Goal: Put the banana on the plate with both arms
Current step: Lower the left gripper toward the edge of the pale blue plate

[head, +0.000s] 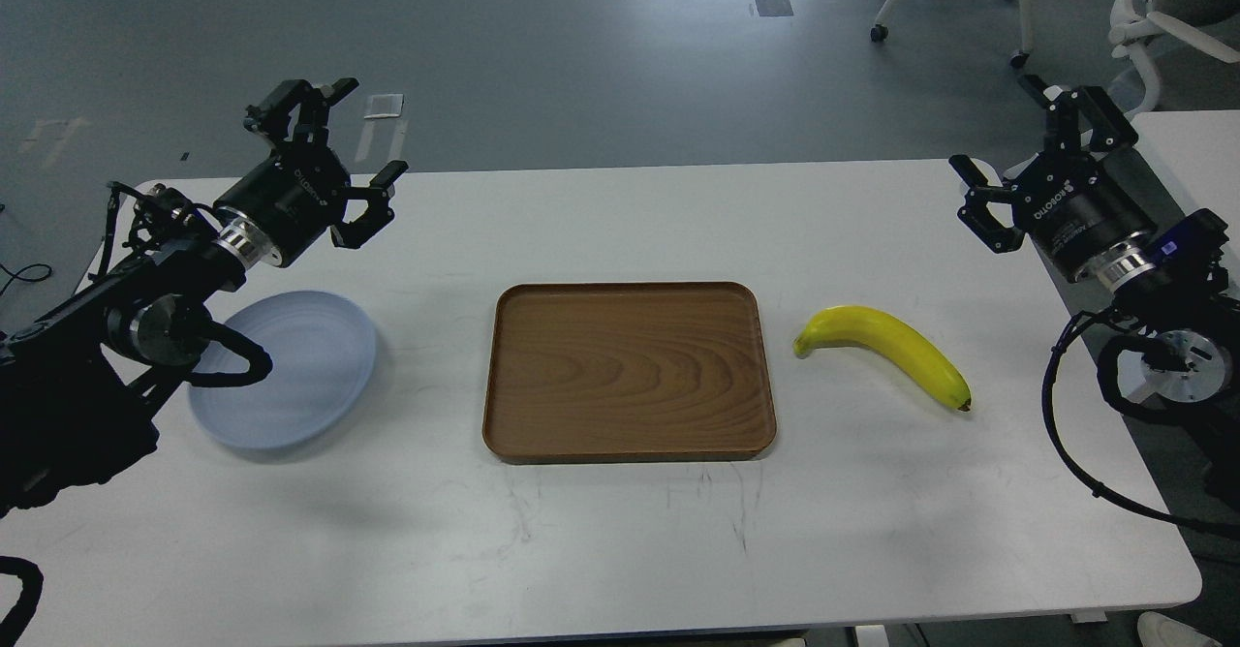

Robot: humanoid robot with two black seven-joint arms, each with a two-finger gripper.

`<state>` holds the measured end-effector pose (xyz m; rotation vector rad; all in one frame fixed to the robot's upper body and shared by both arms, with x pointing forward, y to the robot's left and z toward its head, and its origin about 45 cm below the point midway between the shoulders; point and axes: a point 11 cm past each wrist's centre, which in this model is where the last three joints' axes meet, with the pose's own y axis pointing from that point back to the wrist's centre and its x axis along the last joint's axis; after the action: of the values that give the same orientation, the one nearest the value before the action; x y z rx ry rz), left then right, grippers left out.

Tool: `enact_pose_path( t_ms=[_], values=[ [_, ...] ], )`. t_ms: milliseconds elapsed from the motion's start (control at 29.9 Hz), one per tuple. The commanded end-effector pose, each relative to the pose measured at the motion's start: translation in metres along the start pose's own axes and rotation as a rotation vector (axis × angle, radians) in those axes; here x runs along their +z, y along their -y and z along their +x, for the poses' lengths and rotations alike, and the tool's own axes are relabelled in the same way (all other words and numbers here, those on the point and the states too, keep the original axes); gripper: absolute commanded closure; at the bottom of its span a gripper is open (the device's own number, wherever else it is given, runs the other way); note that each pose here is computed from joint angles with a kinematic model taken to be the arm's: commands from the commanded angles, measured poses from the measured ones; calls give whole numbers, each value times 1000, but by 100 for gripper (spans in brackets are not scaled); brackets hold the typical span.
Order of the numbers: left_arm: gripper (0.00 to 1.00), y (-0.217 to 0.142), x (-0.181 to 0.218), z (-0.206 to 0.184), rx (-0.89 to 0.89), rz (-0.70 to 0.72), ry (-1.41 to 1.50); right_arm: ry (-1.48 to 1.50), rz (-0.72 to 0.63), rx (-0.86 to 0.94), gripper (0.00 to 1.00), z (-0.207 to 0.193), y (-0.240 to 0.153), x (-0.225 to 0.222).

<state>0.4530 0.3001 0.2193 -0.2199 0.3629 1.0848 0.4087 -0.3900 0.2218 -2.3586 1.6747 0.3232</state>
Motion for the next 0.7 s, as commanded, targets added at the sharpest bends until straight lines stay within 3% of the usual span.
enact_pose_path(
  t_ms=[0,434,668],
  values=[
    [2,1,2,0,1,-12,-5,-1,1,0,0,0,0,-1],
    [2,-7,7,16,35,21,52,-6,3,2,0,1,0,-3],
    [2,-18,30,-2,-106,86,333,-17,-19,-11,0,-4,5,9]
  ],
)
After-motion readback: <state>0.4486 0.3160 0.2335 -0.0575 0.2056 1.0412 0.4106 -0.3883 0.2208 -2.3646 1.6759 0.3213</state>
